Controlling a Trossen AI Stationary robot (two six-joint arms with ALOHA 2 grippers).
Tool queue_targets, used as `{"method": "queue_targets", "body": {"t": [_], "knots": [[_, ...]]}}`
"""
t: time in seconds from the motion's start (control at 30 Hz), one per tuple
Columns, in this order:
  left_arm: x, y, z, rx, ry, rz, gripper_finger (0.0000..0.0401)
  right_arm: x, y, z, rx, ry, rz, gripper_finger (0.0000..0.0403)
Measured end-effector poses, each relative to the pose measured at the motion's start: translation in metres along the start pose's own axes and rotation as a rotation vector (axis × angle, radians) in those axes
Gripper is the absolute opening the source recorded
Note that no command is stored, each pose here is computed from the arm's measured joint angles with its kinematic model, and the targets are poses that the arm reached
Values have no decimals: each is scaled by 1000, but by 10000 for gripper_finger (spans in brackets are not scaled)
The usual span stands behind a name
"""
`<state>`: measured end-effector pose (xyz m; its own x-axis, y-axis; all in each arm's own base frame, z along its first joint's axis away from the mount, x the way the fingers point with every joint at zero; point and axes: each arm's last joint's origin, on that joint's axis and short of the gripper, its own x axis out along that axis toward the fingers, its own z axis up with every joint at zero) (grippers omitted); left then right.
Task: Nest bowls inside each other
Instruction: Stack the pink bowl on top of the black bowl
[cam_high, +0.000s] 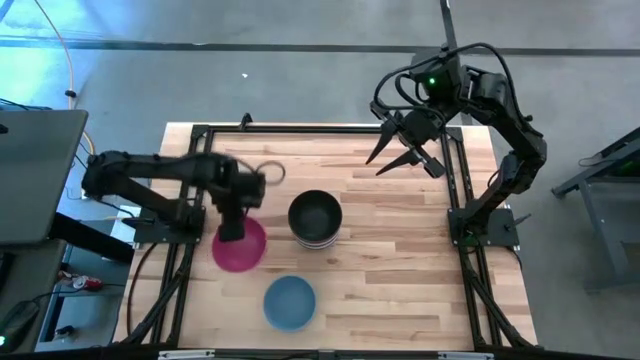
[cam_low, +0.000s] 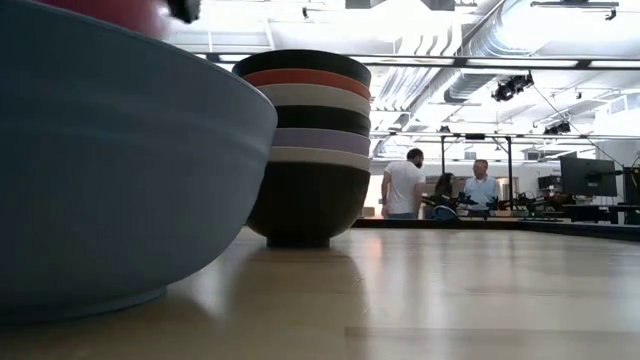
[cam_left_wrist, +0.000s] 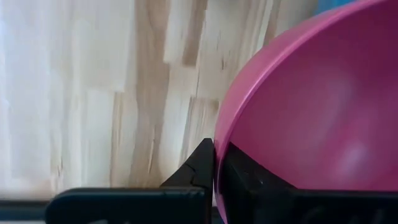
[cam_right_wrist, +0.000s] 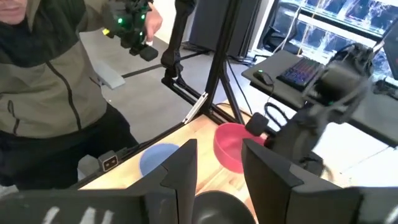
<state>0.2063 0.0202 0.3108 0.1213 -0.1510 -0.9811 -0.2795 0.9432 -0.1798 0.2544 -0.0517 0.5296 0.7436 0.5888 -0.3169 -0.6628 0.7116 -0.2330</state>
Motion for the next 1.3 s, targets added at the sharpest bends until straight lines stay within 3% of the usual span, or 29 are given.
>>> {"method": "queue_targets", "body": {"t": [0.2, 0.4, 0.63, 0.97, 1.3], "knots": [[-37, 27, 13, -47, -115, -53, 1, 0, -1, 0, 52, 7, -22, 119], [-61, 53, 26, -131, -137, -40, 1, -6, 0, 4, 86, 48, -127, 119], [-75, 77, 65, -171, -147, -65, 0, -15, 10, 10, 71, 35, -146, 119], [-91, 82, 129, -94, -259, -101, 0, -31, 26, 14, 127, 108, -254, 119], [-71, 65, 157, -46, -213, -118, 0, -37, 34, 13, 147, 144, -271, 119]]}}
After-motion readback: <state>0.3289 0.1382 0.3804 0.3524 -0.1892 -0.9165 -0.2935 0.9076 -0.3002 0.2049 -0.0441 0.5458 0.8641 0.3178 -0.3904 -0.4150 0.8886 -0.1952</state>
